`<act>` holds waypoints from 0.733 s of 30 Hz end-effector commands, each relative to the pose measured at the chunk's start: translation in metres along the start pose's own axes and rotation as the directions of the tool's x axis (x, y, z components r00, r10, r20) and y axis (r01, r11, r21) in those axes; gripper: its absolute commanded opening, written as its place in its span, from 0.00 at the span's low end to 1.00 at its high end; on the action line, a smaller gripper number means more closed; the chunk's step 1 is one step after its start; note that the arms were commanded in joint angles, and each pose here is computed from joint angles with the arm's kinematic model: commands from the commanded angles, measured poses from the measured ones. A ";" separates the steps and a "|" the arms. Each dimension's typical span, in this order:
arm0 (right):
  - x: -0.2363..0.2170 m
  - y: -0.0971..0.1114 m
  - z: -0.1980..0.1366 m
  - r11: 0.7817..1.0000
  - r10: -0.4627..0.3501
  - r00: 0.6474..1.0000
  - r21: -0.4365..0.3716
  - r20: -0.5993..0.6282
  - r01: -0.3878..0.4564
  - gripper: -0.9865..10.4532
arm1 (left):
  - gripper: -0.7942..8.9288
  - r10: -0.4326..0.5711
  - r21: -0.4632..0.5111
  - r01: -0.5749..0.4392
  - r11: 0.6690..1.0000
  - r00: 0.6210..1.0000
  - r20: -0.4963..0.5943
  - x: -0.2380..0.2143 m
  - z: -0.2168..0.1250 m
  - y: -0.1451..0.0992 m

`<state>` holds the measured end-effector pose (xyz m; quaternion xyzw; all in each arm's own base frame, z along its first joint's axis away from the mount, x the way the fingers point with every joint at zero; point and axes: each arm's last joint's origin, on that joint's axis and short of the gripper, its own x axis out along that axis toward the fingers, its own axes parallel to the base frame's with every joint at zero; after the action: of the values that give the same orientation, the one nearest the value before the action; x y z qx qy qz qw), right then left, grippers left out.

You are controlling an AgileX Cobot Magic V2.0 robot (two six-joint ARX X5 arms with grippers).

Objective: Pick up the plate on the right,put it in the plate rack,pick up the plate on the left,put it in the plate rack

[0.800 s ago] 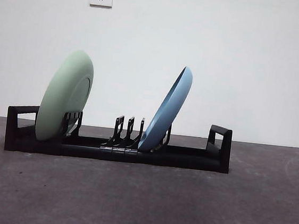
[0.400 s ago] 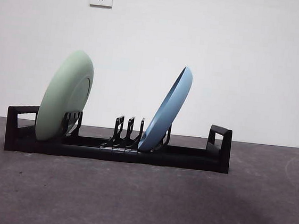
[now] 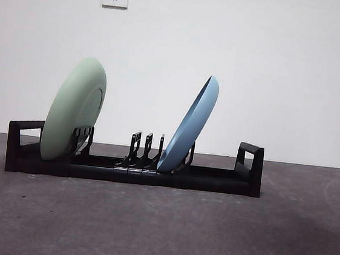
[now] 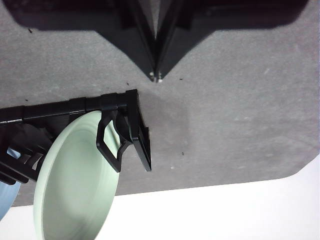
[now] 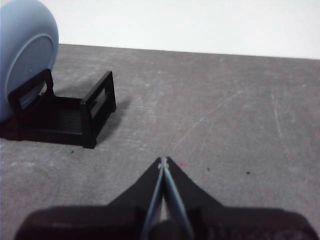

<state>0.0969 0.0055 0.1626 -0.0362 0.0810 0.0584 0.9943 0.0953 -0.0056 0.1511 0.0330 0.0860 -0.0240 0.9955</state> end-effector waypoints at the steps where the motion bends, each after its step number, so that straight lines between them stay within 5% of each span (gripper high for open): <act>1: 0.002 0.000 -0.008 0.999 -0.001 1.000 0.036 -0.002 0.001 0.09 | 0.08 0.002 -0.010 -0.002 1.000 1.000 -0.011 0.001 -0.004 0.000; 8: 0.003 0.001 -0.016 0.992 0.003 1.000 0.123 -0.030 0.001 0.09 | 0.08 0.002 -0.010 -0.002 1.000 1.000 -0.010 0.001 -0.004 0.000; 22: 0.003 0.001 -0.016 0.993 0.000 1.000 0.122 -0.031 0.004 0.09 | 0.08 0.002 -0.010 -0.002 1.000 1.000 -0.010 0.001 -0.004 0.000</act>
<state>0.0968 0.0054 0.1509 0.0188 0.0916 0.0531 0.9942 0.0953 -0.0056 0.1511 0.0330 0.0860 -0.0240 0.9955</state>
